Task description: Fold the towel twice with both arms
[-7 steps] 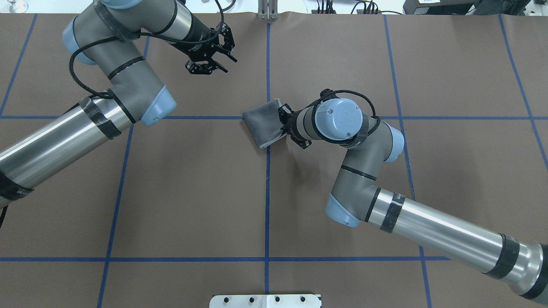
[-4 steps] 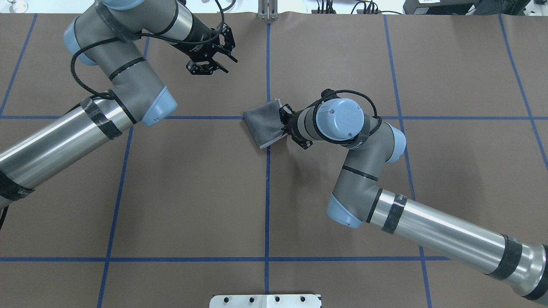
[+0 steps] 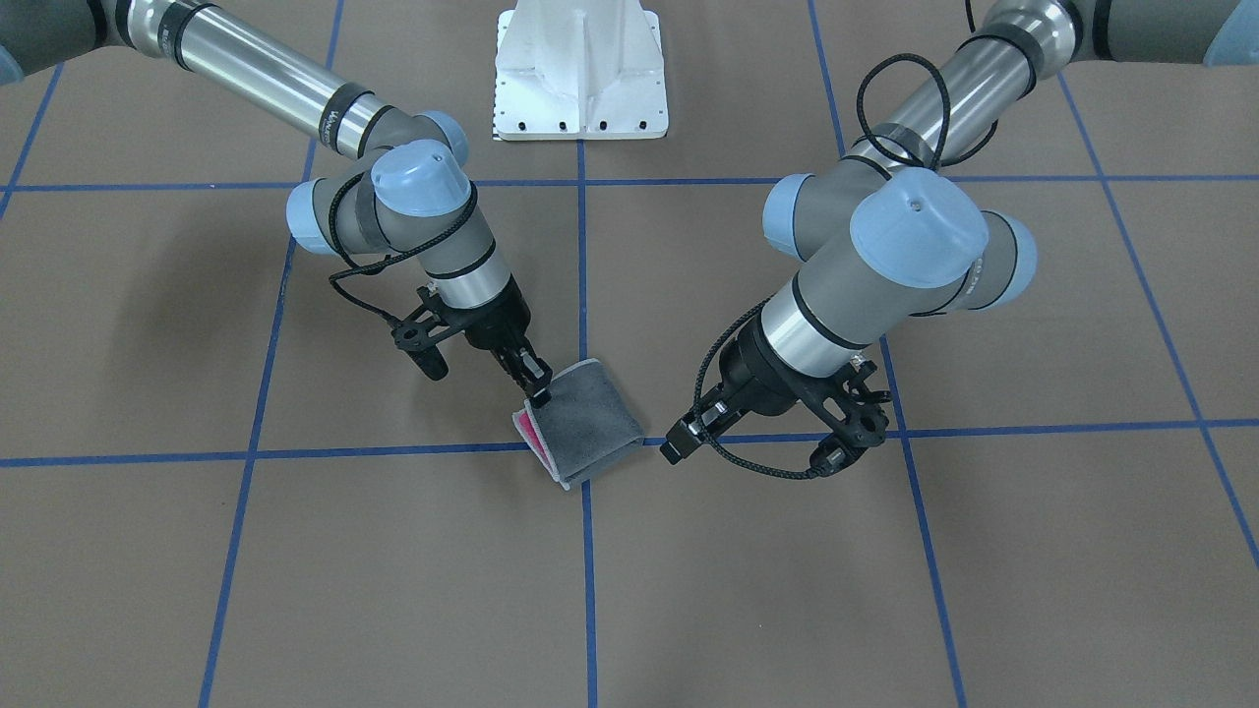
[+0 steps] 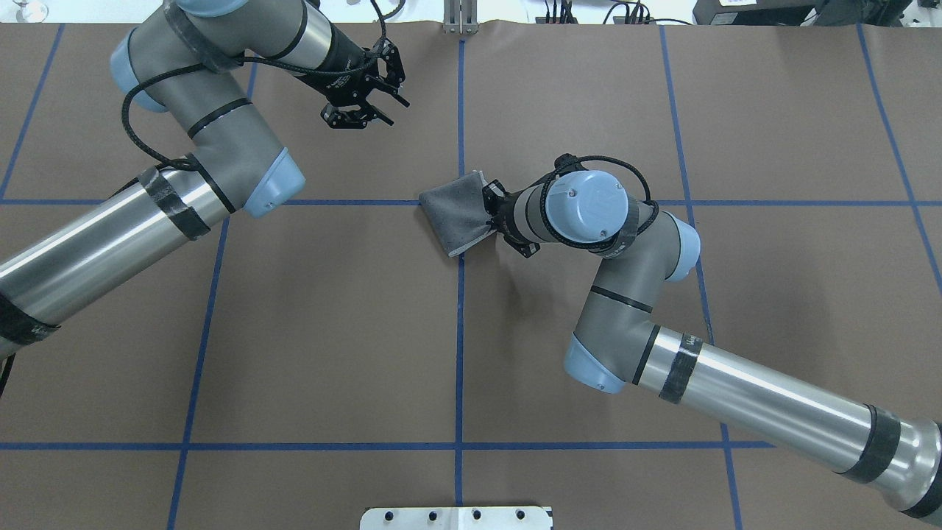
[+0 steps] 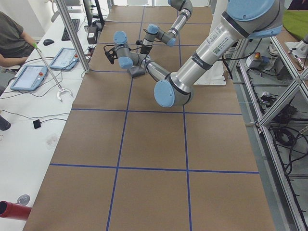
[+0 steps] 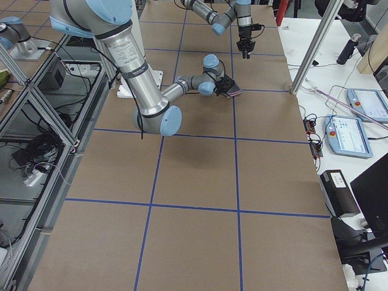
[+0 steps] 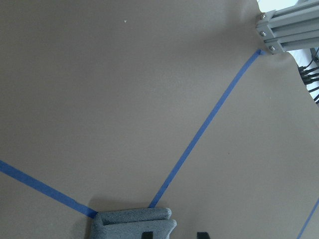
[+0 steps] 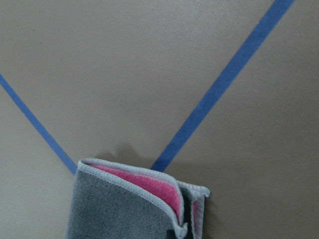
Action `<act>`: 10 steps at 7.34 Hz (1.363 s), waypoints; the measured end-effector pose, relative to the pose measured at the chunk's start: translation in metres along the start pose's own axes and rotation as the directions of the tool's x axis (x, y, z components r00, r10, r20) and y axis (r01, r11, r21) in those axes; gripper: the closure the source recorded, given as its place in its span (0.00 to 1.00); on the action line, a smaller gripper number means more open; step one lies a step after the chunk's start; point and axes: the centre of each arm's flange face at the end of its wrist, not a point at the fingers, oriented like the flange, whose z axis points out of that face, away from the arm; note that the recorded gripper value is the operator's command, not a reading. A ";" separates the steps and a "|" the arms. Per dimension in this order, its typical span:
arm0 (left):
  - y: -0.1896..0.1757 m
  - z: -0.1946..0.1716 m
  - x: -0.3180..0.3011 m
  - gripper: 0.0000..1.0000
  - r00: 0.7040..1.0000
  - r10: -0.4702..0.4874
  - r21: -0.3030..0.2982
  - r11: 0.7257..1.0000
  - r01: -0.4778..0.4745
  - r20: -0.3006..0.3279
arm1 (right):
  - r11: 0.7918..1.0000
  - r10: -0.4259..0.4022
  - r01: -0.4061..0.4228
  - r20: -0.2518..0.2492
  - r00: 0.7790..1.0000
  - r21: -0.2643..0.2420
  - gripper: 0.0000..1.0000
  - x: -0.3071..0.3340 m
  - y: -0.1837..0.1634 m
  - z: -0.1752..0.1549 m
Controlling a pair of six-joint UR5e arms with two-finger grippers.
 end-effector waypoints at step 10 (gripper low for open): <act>0.001 0.001 0.000 0.59 1.000 -0.002 0.000 1.000 0.002 0.002 | 1.000 0.000 0.000 -0.009 1.000 0.005 1.00 0.005 -0.002 0.003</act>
